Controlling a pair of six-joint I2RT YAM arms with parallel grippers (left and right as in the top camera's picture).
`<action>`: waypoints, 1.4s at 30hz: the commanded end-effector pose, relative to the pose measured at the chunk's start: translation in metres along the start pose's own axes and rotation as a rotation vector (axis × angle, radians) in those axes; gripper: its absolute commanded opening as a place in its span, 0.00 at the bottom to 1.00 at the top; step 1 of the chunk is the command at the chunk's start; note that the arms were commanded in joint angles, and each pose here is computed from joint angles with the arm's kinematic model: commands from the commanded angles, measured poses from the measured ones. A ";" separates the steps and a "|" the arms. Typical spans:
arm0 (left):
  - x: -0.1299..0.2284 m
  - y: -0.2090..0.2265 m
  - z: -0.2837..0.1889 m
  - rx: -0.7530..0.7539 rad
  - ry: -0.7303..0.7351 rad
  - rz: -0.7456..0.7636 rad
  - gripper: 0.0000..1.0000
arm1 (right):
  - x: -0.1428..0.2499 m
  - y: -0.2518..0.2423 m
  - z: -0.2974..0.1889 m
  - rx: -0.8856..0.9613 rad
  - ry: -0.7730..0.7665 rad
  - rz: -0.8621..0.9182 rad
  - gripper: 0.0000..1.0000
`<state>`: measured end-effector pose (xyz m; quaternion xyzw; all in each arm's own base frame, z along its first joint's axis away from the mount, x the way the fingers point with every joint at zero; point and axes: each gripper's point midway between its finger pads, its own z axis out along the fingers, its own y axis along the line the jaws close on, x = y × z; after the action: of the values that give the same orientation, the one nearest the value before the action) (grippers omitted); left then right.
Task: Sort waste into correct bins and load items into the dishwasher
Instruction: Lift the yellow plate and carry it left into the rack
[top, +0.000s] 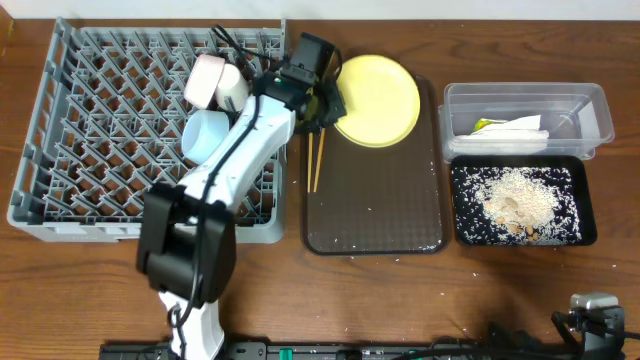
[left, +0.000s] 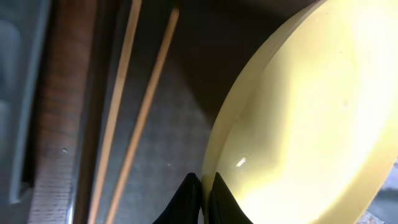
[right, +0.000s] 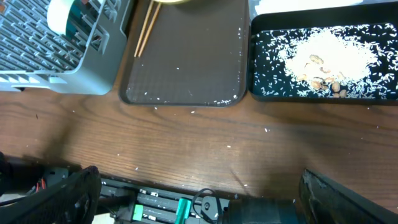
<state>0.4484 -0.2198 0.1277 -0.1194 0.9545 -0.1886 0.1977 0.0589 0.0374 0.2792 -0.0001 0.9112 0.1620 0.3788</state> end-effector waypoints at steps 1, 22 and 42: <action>-0.021 0.002 -0.030 -0.042 -0.118 0.088 0.07 | -0.001 -0.002 0.000 0.015 -0.004 0.018 0.99; -0.139 0.128 -0.363 -1.118 -0.909 0.303 0.07 | -0.001 -0.002 0.000 0.015 -0.004 0.018 0.99; -0.163 0.142 -0.296 -1.163 -0.355 1.212 0.07 | -0.001 -0.002 0.000 0.015 -0.004 0.018 0.99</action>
<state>0.4319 0.0564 0.3953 0.2403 0.7567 0.5124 0.3272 0.0589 0.0374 0.2792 -0.0001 0.9112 0.1620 0.3788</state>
